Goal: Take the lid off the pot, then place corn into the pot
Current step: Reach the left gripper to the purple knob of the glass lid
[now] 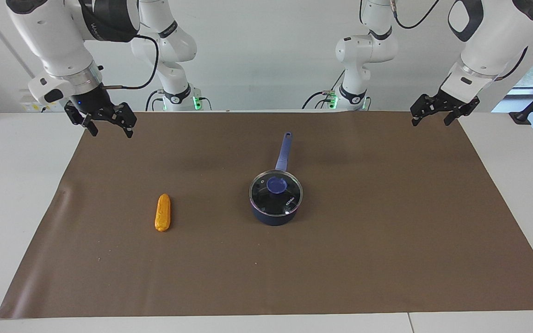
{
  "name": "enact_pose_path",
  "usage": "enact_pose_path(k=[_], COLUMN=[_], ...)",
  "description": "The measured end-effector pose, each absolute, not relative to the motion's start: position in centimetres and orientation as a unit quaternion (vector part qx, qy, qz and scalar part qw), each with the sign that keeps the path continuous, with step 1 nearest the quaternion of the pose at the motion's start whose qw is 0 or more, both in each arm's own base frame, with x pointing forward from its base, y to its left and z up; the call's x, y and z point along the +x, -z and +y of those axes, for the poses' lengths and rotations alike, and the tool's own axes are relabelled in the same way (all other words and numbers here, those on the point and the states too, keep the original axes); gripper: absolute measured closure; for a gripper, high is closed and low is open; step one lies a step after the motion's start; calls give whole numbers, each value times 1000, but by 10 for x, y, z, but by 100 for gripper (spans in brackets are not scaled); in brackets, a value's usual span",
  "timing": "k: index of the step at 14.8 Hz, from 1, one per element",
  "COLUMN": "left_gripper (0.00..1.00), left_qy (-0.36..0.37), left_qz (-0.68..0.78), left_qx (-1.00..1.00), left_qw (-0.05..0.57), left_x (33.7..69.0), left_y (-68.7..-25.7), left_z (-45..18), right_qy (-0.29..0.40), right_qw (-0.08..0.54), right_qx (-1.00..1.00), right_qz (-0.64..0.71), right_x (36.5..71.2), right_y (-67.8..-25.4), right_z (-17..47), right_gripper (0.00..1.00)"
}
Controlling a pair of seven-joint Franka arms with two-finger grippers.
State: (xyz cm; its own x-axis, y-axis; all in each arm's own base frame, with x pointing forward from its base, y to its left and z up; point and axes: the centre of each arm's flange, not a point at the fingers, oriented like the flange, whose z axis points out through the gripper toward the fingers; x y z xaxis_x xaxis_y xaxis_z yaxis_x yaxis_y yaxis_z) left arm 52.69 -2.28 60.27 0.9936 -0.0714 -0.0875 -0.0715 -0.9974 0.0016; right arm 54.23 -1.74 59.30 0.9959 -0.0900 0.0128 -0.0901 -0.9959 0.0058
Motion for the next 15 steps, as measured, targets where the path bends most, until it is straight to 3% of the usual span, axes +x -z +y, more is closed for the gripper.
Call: enact_pose_path(k=[9,12,15], left_gripper=[0,0,0], left_qy=[-35,-21,-30], left_qz=[48,57,58], left_qx=[-998,-998,-997], left_qw=[-21,-25,-34], left_x=[527,528,537], left_y=[-604,-601,-571], left_z=[-47,-105,-205], right_qy=[-6,-6,-6], right_qw=[3,3,3], right_qx=[999,999,999], right_qz=[-45,-45,-45], right_x=[542,542,542], right_y=[-593,-593,-593], right_z=[-17,-17,-17], right_gripper=[0,0,0])
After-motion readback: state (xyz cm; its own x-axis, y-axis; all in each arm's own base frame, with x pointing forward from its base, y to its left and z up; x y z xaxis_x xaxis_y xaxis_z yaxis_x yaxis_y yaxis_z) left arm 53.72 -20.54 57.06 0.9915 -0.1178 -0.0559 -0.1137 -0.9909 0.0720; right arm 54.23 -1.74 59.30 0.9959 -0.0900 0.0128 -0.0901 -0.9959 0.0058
